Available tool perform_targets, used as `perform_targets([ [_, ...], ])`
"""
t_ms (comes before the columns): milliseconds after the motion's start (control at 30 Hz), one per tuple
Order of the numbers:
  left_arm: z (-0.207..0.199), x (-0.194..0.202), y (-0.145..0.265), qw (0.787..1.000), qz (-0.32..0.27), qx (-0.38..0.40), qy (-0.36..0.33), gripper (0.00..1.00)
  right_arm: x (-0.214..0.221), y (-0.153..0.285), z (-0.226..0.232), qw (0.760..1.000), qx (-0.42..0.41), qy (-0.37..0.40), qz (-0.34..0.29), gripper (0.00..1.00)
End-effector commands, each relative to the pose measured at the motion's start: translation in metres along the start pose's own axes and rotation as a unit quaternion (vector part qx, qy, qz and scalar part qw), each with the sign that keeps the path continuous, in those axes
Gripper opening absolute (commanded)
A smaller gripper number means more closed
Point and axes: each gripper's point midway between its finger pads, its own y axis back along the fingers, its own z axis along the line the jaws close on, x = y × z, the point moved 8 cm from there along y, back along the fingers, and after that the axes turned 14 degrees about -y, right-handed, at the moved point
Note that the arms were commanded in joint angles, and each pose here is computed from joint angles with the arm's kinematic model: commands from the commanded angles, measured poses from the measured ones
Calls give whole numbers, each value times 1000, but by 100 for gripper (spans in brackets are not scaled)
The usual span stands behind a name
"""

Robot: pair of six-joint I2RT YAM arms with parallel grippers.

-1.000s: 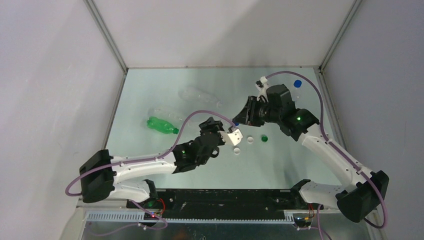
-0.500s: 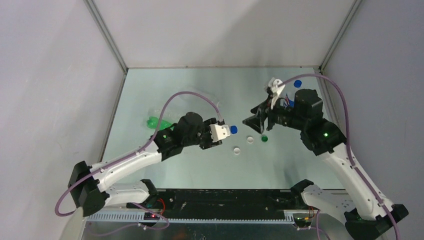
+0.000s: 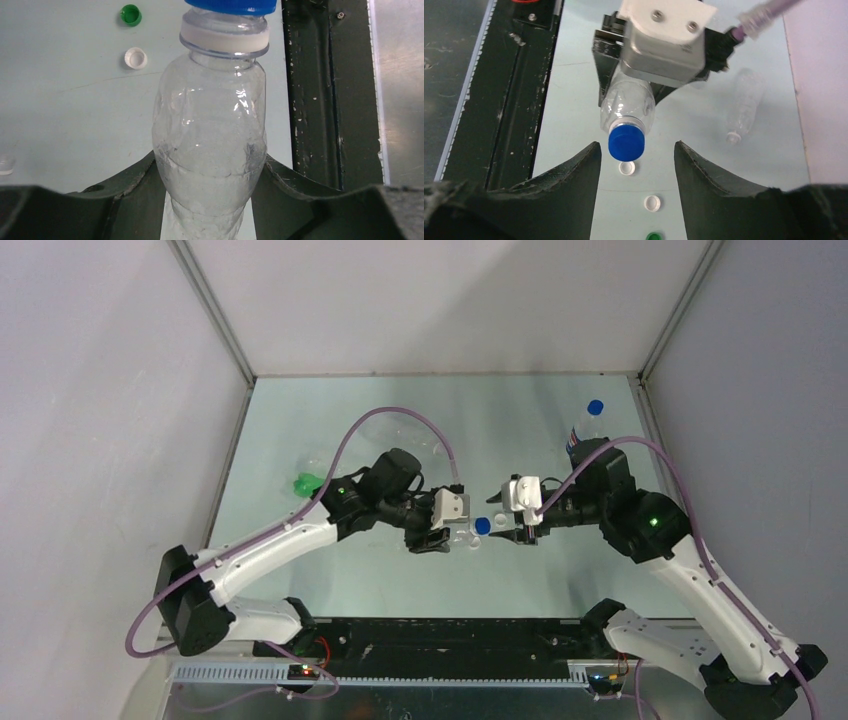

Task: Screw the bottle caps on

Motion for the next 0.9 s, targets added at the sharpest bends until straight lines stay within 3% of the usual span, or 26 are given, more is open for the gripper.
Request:
perform_targets([
  [0,3,-14,4,999,-29,17,-8,28,-4,-4,8,998,-43,38,-8,56],
  [300,7,-19,4,999,-34,20,-14,27,6,-15,11,997,-69,24,23,48],
  [700,6,-20,6,999,-35,21,-16,27,11,-22,4,997,-56,28,46,47],
  [767,6,-20,6,999,-34,21,-16,27,12,-23,4,997,-57,28,47,45],
  [867,7,-21,6,999,-34,15,-18,27,12,-25,4,997,-59,19,46,33],
])
